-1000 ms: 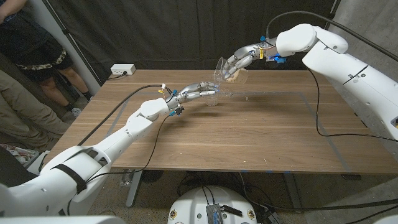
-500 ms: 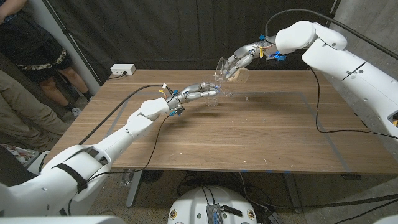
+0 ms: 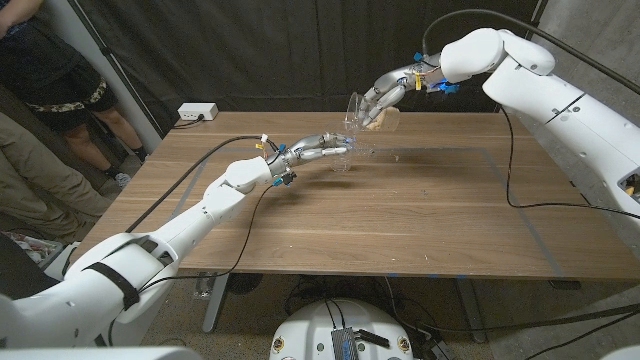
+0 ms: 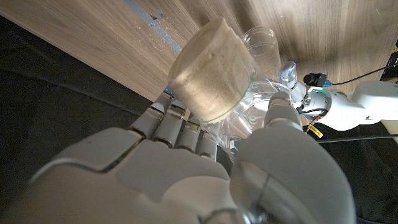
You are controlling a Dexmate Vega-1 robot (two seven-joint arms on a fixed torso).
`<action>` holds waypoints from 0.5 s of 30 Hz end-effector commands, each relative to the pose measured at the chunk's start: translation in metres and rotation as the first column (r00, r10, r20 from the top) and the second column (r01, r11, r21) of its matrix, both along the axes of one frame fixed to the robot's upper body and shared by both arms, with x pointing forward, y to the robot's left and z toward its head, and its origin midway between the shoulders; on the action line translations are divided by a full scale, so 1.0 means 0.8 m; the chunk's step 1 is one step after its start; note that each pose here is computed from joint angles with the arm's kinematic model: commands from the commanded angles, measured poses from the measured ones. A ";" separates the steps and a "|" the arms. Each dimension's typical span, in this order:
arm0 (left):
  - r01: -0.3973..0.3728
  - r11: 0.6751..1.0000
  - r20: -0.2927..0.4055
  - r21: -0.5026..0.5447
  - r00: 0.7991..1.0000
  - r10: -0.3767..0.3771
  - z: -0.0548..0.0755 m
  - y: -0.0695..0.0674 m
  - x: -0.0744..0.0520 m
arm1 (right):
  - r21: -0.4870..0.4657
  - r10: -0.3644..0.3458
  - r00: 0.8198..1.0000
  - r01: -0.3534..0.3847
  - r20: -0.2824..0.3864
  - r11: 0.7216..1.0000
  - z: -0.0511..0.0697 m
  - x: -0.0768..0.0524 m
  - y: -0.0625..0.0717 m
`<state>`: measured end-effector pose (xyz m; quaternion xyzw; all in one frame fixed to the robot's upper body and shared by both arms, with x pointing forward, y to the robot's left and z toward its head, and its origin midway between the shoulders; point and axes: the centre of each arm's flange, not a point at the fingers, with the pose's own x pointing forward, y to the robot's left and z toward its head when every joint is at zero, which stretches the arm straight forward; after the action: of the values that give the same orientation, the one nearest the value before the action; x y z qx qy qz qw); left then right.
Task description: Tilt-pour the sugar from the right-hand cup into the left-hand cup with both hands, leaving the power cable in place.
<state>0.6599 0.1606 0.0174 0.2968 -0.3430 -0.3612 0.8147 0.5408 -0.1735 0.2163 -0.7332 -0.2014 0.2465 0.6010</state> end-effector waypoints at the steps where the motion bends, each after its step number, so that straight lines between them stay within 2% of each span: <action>1: -0.005 1.000 0.010 0.005 1.000 0.005 0.000 0.006 0.003 | -0.054 -0.014 1.000 0.015 0.016 0.998 0.004 -0.003 0.005; 15: 0.003 1.000 0.009 0.011 1.000 -0.003 -0.002 0.006 0.001 | -0.093 -0.022 0.999 0.025 0.034 0.995 0.007 -0.006 0.011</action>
<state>0.6611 0.1647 0.0165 0.2999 -0.3452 -0.3604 0.8130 0.5386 -0.1690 0.2203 -0.7557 -0.1928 0.2396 0.5782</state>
